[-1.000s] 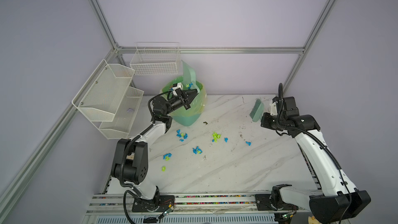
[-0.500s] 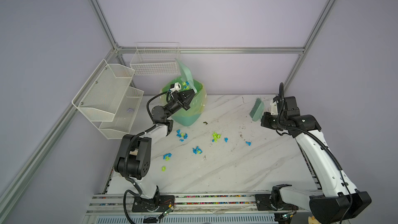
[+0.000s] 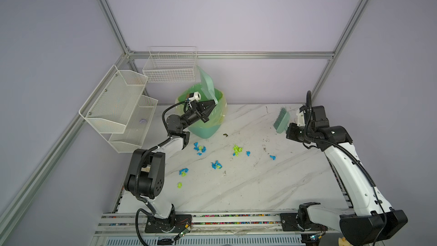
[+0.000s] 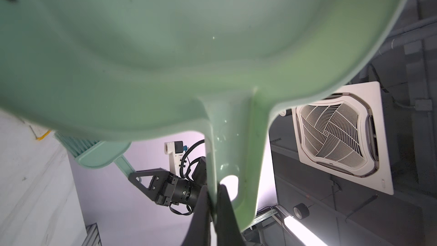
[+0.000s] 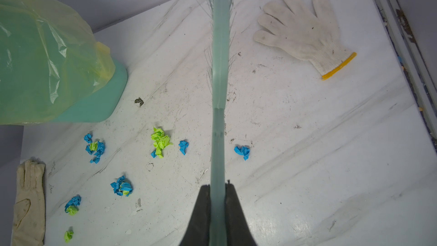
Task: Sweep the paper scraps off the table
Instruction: 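Tip the dustpan over the bin opening with the left gripper to empty it, then lower the empty dustpan by the scraps with the left gripper while the right approaches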
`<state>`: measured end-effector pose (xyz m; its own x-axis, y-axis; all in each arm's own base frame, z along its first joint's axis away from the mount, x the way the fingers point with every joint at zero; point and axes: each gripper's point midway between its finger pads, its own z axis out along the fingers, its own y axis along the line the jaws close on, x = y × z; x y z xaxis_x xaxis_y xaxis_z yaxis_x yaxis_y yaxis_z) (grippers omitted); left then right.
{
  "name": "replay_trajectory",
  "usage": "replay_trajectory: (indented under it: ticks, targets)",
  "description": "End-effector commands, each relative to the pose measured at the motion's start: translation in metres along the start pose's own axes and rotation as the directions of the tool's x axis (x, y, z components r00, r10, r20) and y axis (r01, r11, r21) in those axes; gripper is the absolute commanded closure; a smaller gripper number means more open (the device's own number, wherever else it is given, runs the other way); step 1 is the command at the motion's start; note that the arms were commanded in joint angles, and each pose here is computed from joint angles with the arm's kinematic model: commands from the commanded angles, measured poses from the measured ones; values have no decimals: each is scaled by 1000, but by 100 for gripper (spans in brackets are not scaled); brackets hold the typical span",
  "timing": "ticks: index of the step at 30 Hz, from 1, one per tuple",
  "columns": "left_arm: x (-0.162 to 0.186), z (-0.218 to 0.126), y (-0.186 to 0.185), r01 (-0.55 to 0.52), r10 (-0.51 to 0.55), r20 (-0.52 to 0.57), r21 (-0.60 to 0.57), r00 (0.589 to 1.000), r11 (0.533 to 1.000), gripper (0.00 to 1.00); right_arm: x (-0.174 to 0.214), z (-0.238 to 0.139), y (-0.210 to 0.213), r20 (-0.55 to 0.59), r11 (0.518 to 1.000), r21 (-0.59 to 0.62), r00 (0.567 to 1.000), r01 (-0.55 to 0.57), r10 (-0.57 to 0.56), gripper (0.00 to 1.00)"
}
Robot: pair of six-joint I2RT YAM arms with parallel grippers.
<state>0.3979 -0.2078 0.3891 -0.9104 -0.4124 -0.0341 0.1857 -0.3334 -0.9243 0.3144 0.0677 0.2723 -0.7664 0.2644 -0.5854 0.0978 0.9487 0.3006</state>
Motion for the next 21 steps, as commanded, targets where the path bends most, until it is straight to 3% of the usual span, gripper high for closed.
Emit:
replay_trajectory:
  ticks: [1, 12, 21]
  targets:
    - [17, 10, -38, -62, 59, -66, -32, 996, 998, 100, -9, -2, 3, 23, 1000, -16, 1000, -8, 8, 100]
    - [26, 10, -28, -175, 156, -108, -203, 982, 963, 100, -2, 6, 2, -12, 1000, -12, 1000, -20, 19, 100]
    - [52, -4, -35, -323, 276, -178, -359, 945, 875, 100, 4, 8, 1, -43, 999, -6, 998, -38, 37, 100]
